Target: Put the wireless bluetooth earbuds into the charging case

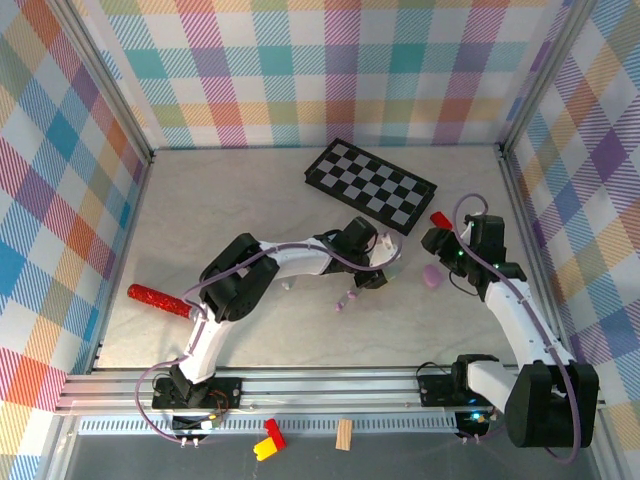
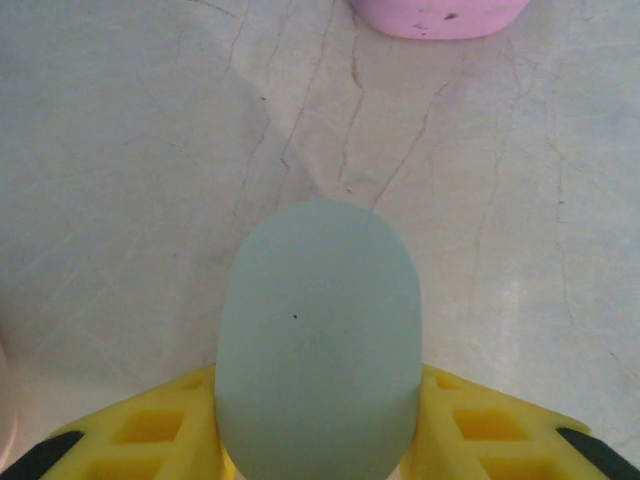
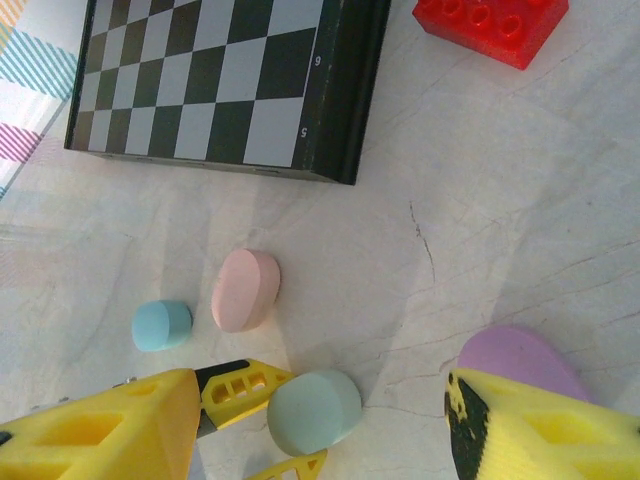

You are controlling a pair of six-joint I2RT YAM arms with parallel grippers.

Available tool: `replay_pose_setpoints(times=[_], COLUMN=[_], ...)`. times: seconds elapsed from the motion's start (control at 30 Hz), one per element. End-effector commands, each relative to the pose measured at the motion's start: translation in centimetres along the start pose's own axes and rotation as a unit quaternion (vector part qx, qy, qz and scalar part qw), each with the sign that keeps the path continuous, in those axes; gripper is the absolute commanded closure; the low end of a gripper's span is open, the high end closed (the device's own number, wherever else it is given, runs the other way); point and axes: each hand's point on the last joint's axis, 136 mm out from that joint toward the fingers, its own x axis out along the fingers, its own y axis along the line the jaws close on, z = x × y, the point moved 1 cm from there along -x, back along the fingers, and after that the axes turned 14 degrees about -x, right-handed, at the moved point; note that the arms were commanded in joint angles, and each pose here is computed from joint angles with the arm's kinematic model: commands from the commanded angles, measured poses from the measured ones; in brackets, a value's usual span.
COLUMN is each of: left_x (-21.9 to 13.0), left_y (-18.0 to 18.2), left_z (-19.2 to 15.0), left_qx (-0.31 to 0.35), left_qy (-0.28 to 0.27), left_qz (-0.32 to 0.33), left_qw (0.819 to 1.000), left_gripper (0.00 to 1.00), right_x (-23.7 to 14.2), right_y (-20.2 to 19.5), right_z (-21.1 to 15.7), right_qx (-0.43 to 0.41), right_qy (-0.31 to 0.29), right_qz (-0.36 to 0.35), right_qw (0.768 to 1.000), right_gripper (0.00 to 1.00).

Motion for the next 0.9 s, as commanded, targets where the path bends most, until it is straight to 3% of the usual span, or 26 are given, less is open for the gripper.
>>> replay_pose_setpoints(times=[0.0,0.27,0.5,0.63,0.87], left_x=[-2.2,-8.1,-13.1,-14.8,-15.8], left_y=[-2.0,-3.7,-5.6,-6.1,-6.9], left_z=[1.2,3.1,4.3,4.9,5.4], left_qx=[0.014,0.038,0.072,0.077,0.076], left_qy=[-0.038,-0.129,-0.219,-0.248,-0.264], left_qz=[-0.019,-0.013,-0.015,-0.014,-0.029], left_qw=[0.999,0.991,0.973,0.966,0.961], left_gripper=[0.61,0.61,0.62,0.63,0.63], right_x=[-0.8,-2.4,-4.5,-5.2,-4.8], right_y=[0.4,3.0,9.7,11.7,12.9], right_z=[-0.6,-2.0,-3.6,-4.6,-5.7], right_qx=[0.002,-0.023,-0.046,-0.063,-0.071], right_qy=[0.002,0.039,0.098,0.12,0.141], right_qz=[0.016,0.085,0.288,0.328,0.342], right_qw=[1.0,0.995,0.951,0.935,0.926], right_gripper=[0.35,0.35,0.34,0.33,0.36])
